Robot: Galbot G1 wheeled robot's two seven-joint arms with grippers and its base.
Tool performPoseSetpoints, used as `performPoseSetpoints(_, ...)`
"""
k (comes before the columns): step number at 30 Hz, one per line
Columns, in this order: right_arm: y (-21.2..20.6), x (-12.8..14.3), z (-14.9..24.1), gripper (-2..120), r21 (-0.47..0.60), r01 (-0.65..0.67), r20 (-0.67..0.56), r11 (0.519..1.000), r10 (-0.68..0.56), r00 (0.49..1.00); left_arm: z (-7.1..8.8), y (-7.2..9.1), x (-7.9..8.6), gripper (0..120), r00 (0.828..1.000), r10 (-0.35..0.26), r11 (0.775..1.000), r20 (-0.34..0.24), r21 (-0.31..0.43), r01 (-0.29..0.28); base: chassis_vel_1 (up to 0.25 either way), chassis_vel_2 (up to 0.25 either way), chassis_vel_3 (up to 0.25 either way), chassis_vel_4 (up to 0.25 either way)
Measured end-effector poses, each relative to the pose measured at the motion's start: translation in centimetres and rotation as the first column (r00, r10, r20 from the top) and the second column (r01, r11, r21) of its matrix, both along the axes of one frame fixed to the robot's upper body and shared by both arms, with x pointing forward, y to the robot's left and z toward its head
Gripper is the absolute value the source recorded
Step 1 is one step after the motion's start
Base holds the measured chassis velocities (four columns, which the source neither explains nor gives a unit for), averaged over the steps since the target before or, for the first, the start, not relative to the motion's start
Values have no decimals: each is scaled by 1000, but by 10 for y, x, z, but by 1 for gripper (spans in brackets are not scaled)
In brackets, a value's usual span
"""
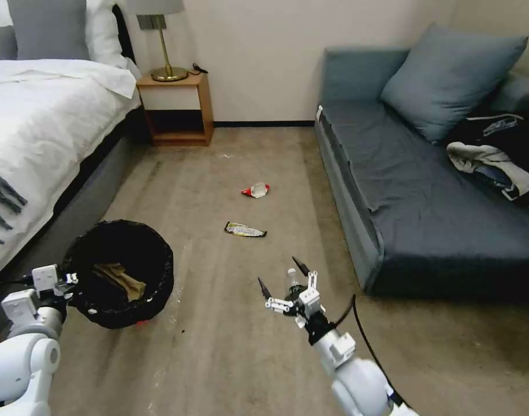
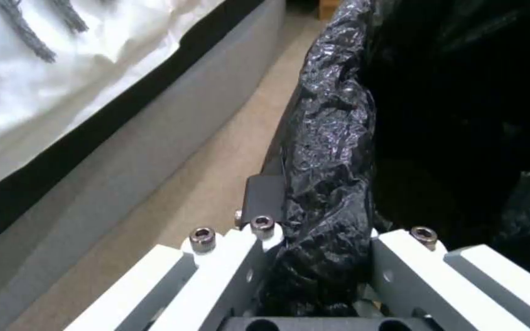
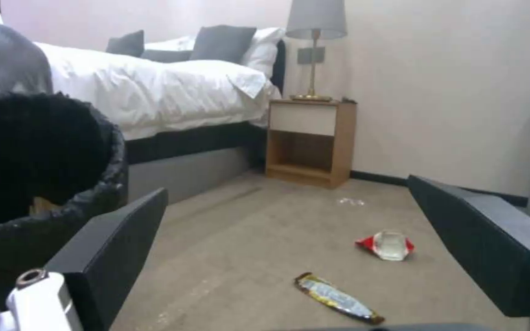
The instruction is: Pick up the trash bin, then pick up the garbage on the floor and place it into the trash bin.
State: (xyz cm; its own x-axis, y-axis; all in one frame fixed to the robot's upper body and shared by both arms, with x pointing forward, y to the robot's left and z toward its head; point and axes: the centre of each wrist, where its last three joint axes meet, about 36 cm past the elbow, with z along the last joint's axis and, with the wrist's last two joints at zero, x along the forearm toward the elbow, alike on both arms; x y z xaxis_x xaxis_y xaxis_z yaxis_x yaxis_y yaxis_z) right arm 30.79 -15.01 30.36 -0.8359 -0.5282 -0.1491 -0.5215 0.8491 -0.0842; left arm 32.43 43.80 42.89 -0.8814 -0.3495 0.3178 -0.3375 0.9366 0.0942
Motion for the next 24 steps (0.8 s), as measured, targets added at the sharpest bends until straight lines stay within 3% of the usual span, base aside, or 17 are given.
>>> performPoseSetpoints(9, 7, 0, -4, 100, 12, -10, 3, 1000, 10, 1000, 5, -1, -5, 5, 1000, -2, 1000, 9, 5, 2, -50, 43, 67, -44)
performPoseSetpoints(24, 8, 6, -7, 100, -17, 5, 17, 1000, -5, 1000, 4, 9, -7, 5, 1000, 10, 1000, 9, 13, -10, -192, 186, 186, -183)
